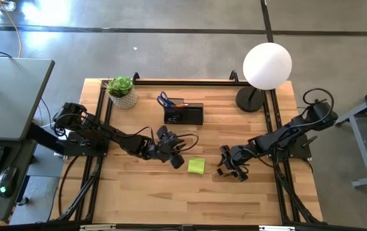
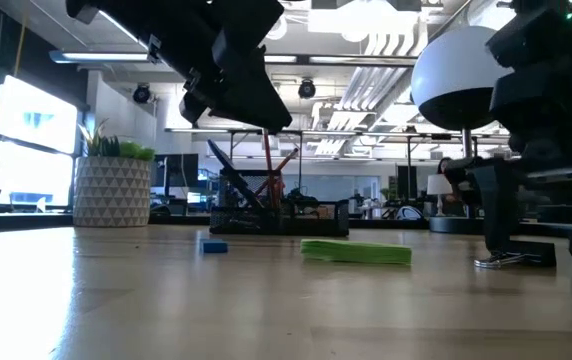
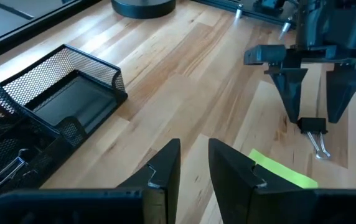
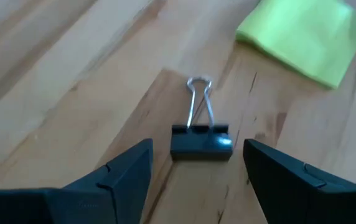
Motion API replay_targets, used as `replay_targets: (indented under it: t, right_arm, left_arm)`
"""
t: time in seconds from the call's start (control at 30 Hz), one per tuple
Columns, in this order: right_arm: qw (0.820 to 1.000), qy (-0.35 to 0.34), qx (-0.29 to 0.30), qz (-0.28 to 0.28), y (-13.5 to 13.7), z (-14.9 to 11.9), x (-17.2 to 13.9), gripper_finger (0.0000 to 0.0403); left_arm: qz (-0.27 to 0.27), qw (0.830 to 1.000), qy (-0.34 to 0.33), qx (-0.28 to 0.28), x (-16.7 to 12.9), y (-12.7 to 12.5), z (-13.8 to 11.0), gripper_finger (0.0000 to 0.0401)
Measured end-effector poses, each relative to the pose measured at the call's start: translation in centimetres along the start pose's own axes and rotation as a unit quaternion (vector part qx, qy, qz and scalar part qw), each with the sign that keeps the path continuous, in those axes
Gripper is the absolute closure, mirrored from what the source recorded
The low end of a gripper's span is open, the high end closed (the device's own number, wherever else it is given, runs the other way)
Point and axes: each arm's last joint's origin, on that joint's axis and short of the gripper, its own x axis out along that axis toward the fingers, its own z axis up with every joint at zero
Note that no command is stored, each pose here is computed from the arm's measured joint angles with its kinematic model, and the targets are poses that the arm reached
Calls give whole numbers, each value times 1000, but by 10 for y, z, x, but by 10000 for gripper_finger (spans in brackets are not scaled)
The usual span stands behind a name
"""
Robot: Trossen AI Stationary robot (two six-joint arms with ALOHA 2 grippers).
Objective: Pick and place office supplies into organizer
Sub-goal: Put the black binder clip into the black desk organizer
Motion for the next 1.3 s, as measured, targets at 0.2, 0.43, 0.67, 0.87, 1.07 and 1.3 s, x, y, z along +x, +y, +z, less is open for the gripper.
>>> replay_targets:
  t: [0.2,0.43,0.67,0.87,1.07,1.3]
  right_arm:
    - [1000,6,14,0,0,-3,4,156]
    - [1000,1,23,-1,-1,-2,4,189]
    - [1000,3,19,1,0,-2,4,257]
    - [1000,0,17,2,0,-1,4,265]
    - [1000,-15,8,-4,-2,6,3,259]
    - [996,-78,13,-28,-11,24,-17,260]
  left_arm:
    - [0,1000,1,-2,0,0,0,331]
    - [1,1000,3,-1,0,0,-1,334]
    - [1,1000,3,-1,0,0,-1,334]
    - [-1,1000,4,-2,0,0,-1,338]
    - [-6,1000,7,-2,0,0,-1,339]
    - [-49,998,-1,33,-1,-5,3,340]
